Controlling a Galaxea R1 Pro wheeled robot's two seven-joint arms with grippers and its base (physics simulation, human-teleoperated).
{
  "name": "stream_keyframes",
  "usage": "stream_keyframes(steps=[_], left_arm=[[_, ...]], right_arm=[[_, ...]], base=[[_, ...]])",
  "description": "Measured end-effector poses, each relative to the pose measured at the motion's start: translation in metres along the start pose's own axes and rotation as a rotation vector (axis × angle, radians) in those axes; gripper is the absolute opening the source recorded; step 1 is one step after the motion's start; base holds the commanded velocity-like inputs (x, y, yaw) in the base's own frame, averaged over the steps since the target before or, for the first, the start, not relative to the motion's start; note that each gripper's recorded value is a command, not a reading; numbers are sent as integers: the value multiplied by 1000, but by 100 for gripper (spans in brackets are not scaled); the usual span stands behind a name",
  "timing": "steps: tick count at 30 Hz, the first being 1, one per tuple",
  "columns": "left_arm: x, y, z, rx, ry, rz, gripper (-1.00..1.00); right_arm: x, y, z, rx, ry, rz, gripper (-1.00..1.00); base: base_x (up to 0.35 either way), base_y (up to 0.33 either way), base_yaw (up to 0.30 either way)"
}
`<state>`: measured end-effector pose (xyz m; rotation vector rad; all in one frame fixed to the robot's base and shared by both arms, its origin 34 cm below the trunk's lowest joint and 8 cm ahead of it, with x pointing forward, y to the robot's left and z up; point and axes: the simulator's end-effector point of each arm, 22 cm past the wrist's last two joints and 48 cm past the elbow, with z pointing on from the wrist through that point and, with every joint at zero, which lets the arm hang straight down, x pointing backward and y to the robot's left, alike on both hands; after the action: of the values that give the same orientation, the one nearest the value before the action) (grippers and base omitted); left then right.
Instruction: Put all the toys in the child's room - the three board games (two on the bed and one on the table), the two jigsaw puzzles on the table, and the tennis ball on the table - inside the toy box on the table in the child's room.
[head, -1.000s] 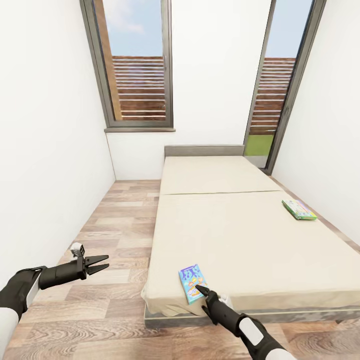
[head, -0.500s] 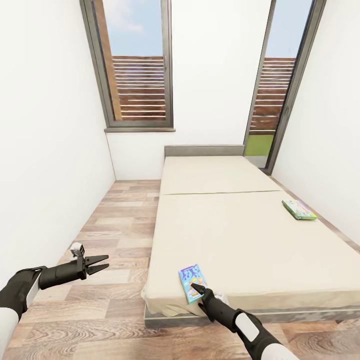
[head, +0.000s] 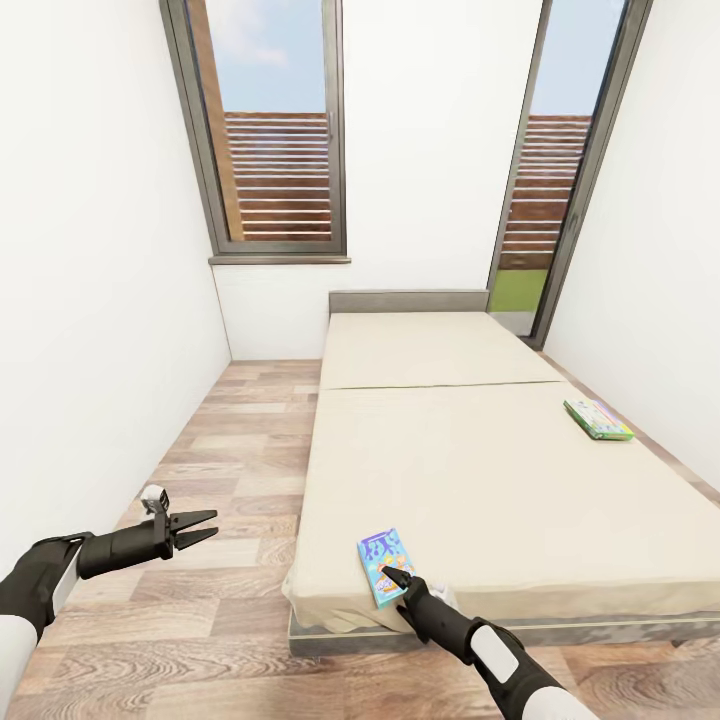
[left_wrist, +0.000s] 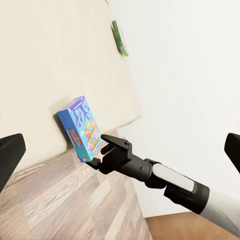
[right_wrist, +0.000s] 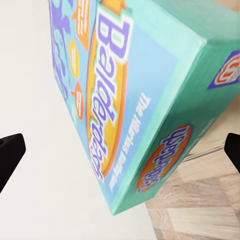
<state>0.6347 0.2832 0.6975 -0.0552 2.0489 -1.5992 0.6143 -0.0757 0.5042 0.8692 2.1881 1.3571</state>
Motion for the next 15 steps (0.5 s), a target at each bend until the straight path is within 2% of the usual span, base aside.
stream_keyframes(steps=[15], left_arm=[[0, 0, 0, 0, 0, 0, 100]], right_arm=[[-1, 1, 0, -4, -1, -2, 100]], base=[[0, 0, 0]])
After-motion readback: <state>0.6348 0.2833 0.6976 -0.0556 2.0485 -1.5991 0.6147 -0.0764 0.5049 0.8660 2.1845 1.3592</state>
